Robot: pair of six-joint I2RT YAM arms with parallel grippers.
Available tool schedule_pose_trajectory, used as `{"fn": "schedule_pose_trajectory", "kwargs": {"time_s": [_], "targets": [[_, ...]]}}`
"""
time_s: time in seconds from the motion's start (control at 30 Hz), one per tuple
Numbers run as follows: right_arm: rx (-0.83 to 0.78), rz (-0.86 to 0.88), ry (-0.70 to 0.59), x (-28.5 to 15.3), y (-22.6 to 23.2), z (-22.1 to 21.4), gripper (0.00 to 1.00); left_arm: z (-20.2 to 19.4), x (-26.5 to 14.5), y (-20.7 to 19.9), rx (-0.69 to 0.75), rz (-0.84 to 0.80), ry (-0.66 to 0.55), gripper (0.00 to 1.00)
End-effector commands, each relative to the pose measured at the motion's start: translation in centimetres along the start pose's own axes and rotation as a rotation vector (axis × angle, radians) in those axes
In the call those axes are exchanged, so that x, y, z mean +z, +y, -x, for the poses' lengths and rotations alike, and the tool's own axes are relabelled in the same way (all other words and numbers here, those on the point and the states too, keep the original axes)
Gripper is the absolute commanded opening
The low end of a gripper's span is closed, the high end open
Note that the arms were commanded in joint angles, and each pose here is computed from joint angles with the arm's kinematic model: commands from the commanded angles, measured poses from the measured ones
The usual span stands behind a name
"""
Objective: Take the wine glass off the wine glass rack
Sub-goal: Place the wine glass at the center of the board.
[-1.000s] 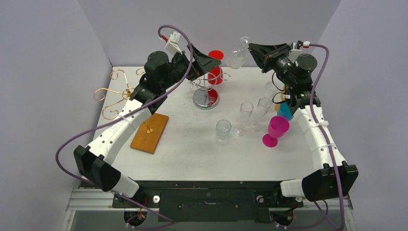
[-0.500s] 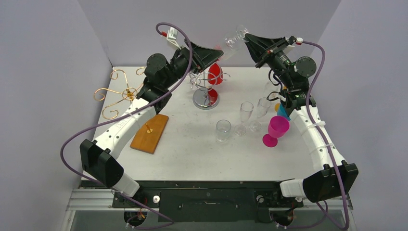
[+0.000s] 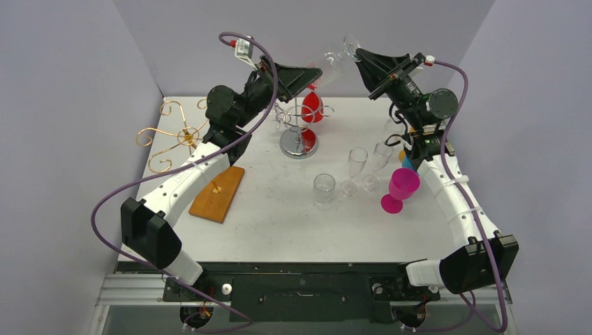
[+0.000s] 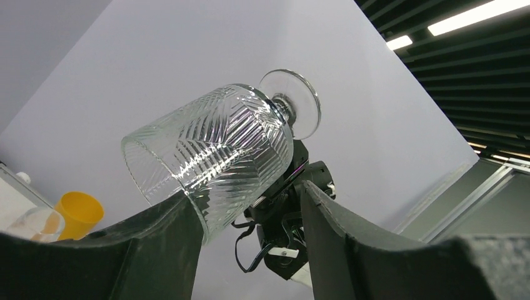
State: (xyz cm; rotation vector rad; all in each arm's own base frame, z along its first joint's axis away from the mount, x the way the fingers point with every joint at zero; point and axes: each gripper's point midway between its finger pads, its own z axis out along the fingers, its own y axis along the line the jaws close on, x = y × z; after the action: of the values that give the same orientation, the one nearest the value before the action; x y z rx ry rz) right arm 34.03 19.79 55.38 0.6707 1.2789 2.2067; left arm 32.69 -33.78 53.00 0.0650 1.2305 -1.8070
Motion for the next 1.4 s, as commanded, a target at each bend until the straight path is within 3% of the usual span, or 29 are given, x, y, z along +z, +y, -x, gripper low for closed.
{"fn": "schedule_pose_trajectory", "kwargs": {"time_s": [0.0, 0.3, 0.63, 0.77, 0.87, 1.07, 1.37], "targets": [[0.013, 0.120, 0.085, -1.4, 4.0, -3.2, 0.00, 0.4, -0.2, -5.0, 0.071, -0.197, -0.015, 0.50], [0.066, 0.105, 0.103, -1.8, 2.7, -3.3, 0.00, -0.2, -0.3, -6.6, 0.063, -0.299, -0.012, 0.28], [0.118, 0.087, 0.101, -1.9, 0.8, -2.4, 0.00, -1.1, -0.7, -8.5, 0.064, -0.393, 0.002, 0.22], [0.127, 0.078, 0.099, -1.8, 0.2, -2.1, 0.00, -1.6, -0.4, -8.2, 0.075, -0.361, 0.022, 0.14], [0.130, 0.069, 0.096, -1.8, -0.3, -1.8, 0.00, -1.9, -0.4, -7.2, 0.072, -0.314, 0.033, 0.00], [0.106, 0.041, 0.079, -1.8, -1.5, -1.2, 0.00, -1.8, -0.7, -5.8, 0.117, -0.202, 0.019, 0.00], [-0.058, -0.078, -0.057, -3.1, -3.0, 2.0, 0.37, -0.9, -0.9, -4.9, 0.166, -0.076, -0.002, 0.00]]}}
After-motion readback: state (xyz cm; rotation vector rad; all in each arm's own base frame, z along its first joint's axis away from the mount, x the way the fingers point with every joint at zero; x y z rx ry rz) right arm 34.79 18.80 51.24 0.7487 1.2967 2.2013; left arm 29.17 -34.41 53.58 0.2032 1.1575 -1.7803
